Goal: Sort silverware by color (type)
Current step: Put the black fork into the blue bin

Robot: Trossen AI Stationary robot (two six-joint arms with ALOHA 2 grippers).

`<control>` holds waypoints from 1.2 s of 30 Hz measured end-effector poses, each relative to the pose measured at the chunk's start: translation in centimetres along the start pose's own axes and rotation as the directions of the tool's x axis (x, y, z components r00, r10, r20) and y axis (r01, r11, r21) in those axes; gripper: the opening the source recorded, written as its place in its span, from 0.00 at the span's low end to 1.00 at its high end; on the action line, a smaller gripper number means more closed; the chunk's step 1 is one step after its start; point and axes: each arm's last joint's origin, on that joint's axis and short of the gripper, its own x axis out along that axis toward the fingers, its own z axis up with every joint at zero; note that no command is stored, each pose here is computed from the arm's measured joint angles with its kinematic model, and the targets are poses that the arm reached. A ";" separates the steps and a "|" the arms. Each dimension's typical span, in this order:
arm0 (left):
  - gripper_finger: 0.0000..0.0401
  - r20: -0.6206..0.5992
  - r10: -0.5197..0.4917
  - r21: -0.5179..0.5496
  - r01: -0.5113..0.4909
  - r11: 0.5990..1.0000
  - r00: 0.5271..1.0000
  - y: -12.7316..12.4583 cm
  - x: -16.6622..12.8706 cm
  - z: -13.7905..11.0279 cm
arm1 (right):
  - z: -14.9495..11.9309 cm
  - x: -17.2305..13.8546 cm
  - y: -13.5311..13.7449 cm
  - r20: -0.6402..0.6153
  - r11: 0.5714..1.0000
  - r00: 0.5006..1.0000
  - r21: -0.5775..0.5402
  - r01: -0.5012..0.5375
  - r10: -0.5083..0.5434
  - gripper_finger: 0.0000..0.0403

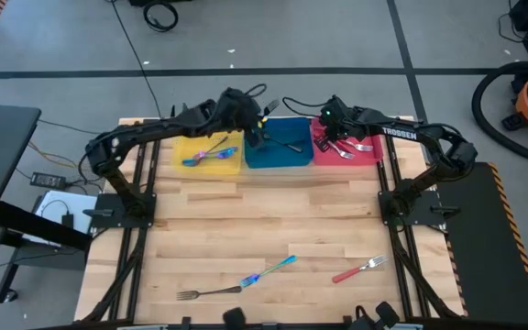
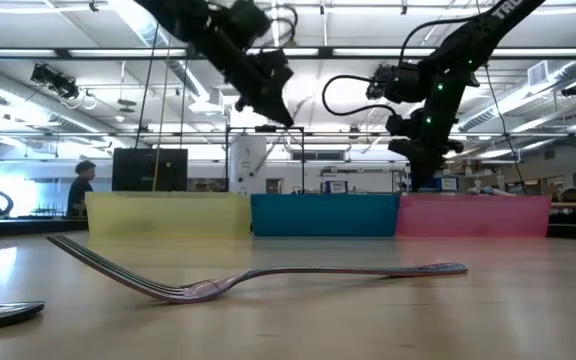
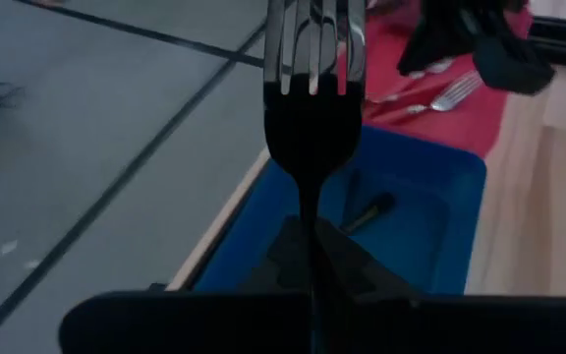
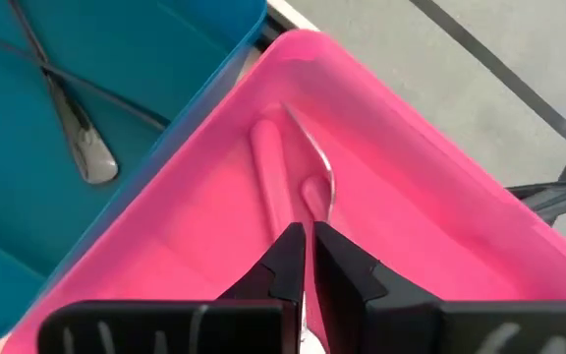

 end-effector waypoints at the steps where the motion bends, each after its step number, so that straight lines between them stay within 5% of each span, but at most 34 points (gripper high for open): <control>1: 0.00 -0.006 -0.030 0.004 0.030 1.000 1.000 0.3 0.6 -0.3 | 0.1 -0.1 0.0 0.007 1.000 1.000 0.005 0.000 0.000 0.08; 18: 0.00 -0.152 -0.127 0.117 0.145 0.982 0.980 -0.7 8.0 -5.2 | 1.1 -0.1 -0.3 0.106 0.993 0.994 0.117 -0.018 0.006 0.08; 36: 0.02 -0.141 -0.198 0.124 0.216 0.969 0.970 -1.5 12.3 -8.1 | 1.1 -0.1 -0.2 0.104 0.993 0.994 0.110 -0.047 0.036 0.08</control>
